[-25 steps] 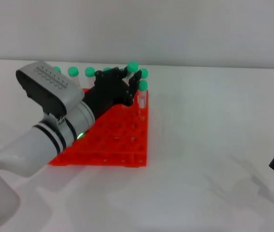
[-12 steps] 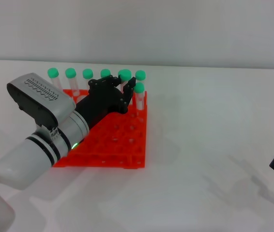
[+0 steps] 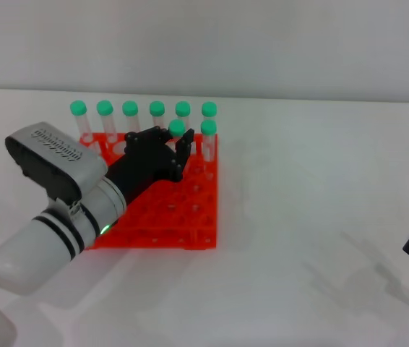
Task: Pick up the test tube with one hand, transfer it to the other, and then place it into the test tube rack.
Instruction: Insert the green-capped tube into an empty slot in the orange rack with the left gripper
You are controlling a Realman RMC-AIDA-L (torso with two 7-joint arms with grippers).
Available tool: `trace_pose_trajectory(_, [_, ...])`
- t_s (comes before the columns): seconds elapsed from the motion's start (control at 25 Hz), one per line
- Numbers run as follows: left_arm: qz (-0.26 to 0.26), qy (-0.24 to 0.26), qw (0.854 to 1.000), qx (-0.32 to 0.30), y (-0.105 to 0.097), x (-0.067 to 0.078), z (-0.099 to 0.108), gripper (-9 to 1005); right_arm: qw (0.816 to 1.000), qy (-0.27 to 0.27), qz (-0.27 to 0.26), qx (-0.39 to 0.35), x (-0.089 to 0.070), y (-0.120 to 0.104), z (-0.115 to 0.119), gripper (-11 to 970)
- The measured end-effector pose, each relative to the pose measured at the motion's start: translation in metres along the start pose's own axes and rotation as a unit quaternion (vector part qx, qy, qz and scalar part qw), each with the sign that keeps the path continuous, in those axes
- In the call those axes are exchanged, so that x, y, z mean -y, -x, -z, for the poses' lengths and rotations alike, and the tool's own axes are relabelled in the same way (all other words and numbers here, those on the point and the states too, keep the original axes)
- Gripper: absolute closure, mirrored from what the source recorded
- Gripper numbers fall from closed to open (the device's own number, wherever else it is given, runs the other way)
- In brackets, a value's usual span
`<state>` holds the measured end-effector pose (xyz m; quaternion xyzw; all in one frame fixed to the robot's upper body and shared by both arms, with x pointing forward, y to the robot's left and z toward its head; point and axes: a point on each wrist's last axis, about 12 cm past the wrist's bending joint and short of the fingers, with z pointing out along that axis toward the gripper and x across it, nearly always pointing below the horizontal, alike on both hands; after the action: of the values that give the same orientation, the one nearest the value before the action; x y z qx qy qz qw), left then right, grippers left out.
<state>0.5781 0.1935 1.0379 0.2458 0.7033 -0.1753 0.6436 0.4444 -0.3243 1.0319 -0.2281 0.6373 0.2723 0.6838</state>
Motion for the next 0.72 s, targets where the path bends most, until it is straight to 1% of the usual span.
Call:
trace_pose_trajectory(0.4, [0.012,0.003,1.000,0.013,0.0023,0.0027,0.0007,687,1.000,-0.003,-0.002,-0.001,-0.0014,-0.0008,0.0044,84])
trace_pose_trajectory(0.72, [0.041,0.031,0.998,0.022,0.0007,-0.0011,0.0060,682,1.000,-0.004,-0.003,0.000,-0.0024,-0.0008,0.0073,83])
